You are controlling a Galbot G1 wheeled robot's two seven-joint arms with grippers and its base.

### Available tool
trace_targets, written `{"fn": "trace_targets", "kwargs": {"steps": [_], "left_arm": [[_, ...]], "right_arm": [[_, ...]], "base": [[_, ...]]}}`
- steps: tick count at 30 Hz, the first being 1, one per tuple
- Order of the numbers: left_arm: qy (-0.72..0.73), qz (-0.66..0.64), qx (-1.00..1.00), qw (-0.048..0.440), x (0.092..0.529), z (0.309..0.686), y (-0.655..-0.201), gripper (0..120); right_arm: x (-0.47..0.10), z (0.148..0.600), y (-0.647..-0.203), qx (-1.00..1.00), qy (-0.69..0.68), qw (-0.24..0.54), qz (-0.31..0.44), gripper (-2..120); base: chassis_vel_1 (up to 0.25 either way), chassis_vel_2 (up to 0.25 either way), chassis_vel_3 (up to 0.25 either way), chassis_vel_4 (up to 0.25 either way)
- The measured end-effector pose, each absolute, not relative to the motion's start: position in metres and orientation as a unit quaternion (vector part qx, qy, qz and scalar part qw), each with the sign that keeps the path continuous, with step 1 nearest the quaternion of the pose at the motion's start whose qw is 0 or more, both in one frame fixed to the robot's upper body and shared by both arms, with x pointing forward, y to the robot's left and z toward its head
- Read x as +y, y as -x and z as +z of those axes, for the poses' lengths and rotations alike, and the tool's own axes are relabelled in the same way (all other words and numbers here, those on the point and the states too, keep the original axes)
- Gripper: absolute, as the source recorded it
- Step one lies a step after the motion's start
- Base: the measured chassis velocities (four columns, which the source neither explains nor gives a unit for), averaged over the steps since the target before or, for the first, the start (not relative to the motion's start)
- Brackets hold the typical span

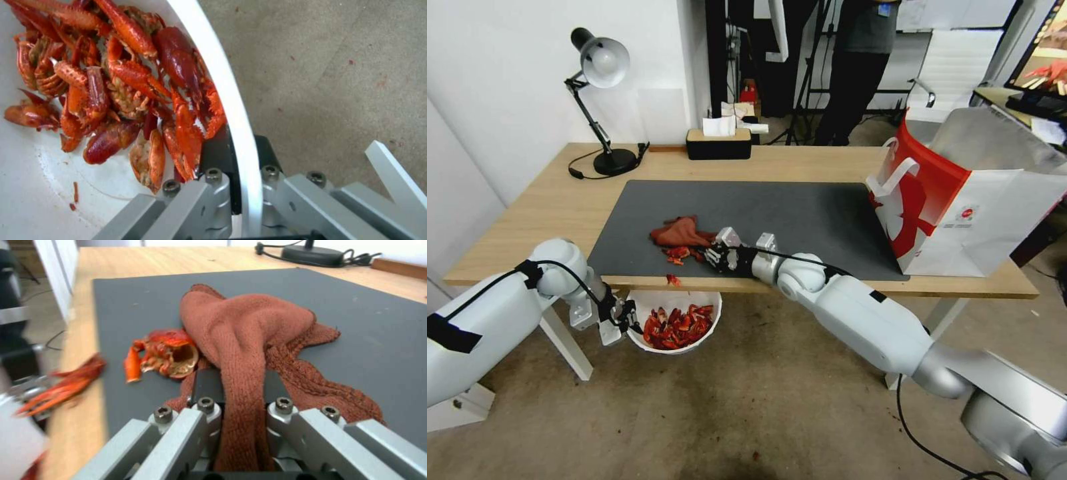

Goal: Sweep shrimp from table into container with towel, then put container into takeout bag.

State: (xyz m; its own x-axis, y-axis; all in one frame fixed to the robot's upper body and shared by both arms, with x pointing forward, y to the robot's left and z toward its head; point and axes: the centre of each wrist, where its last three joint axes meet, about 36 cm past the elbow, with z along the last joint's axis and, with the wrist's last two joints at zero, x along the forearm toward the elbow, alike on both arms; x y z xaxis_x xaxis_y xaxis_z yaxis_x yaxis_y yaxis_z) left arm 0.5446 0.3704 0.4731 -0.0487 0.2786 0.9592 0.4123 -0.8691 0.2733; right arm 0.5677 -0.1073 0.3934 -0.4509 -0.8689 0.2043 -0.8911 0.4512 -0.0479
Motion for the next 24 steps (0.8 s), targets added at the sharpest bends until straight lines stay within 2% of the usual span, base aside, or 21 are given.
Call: {"fn": "trace_targets", "kwargs": {"steps": [14,24], "left_arm": [[0.685,-0.682,-0.251,0.051,0.373,0.477,-0.543,0],[0.685,-0.682,-0.250,0.049,0.370,0.478,-0.541,0]], "right_arm": [[-0.131,0.393,-0.515,-0.819,-0.565,0.072,0.075,5],[-0.134,0.402,-0.493,-0.805,-0.585,0.068,0.079,5]], "base": [[0.000,0.000,0.000,0.000],[0.000,0.000,0.000,0.000]]}}
